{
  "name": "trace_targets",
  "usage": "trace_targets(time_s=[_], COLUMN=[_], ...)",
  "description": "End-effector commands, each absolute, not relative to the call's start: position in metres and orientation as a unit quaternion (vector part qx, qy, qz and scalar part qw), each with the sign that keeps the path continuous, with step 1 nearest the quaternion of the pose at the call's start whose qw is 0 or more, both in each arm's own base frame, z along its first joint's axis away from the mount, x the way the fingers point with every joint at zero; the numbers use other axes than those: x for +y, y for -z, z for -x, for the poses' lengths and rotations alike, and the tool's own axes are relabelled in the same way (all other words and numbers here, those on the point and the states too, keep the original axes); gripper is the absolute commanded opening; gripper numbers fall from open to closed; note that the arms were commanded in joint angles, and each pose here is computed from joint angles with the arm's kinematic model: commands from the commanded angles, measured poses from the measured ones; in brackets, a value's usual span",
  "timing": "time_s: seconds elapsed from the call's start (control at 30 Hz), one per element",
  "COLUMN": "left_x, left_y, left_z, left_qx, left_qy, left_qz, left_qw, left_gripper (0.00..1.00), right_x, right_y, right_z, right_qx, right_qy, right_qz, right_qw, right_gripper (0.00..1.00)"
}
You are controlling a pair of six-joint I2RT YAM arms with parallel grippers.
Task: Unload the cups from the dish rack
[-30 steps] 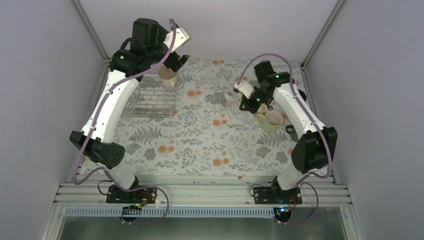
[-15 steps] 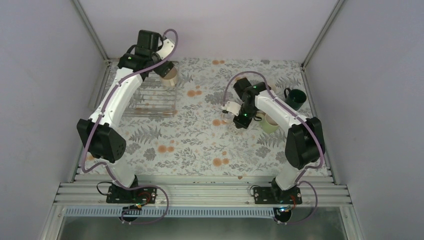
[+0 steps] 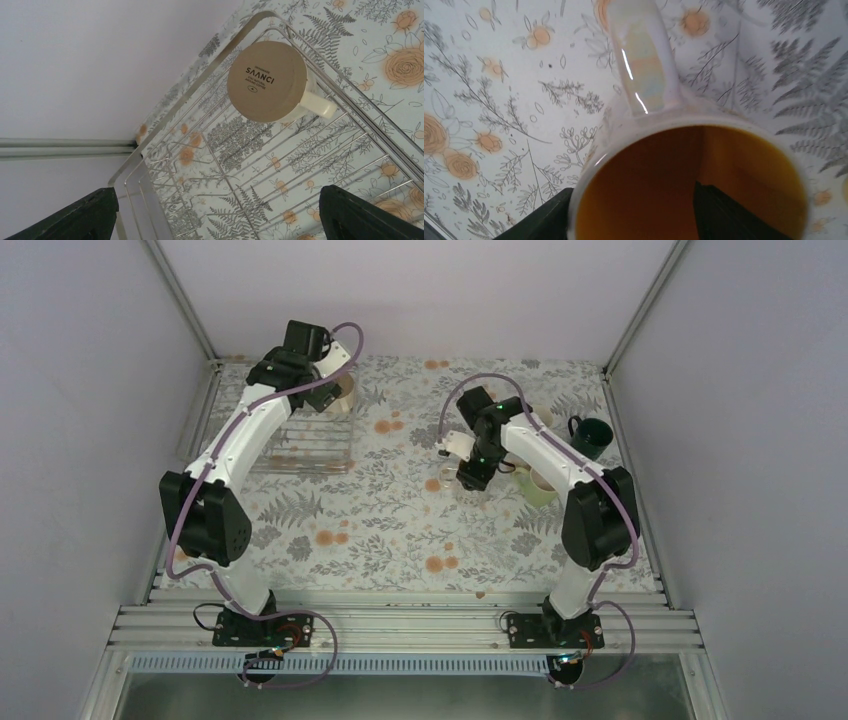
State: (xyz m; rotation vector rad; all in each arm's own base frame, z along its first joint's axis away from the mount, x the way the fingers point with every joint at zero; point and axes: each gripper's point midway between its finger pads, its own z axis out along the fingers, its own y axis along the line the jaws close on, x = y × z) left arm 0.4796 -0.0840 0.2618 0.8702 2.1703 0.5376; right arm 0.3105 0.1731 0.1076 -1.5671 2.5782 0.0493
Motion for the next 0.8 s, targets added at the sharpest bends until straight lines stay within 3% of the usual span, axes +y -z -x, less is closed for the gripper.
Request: trace_targets(time_s=[0.0,0.23,0.43,0.53,0.77], left_x=[-0.091,-0.095,-0.105,-0.108,-0.117], left_y=[-0.247,-0.207,-0.176,-0.163,-0.154], left_z=[-0.474,-0.484,-0.498,-0.507,-0.522], left_qx=[0.854,0.865,0.882,0.888,0.893], left_qy=[-0.186,-0.18,-0.154,-0.15,-0.133], left_qz=[-0.347,-0.347,-0.335,-0.329,-0.316], left_qw=[0.34,0.316,0.294,0.285,0.294], left_gripper=[1.0,1.0,1.0,1.0,1.0], right_x=[0.18,0.19,0.188,0.187,0.187], right_y=[-0.159,-0.227,-0.269,-0.278,-0.278], right_z=[-0.334,-0.358,-0.371,-0.374,-0.372], right_qx=[0.842,0.821,0.803,0.799,0.796], right_qy=[0.008,0.021,0.047,0.051,0.048], right_qz=[0.519,0.501,0.481,0.475,0.473], right_qw=[0.145,0.273,0.349,0.366,0.375], right_gripper=[0.61,0.67,0.82,0.88,0.91])
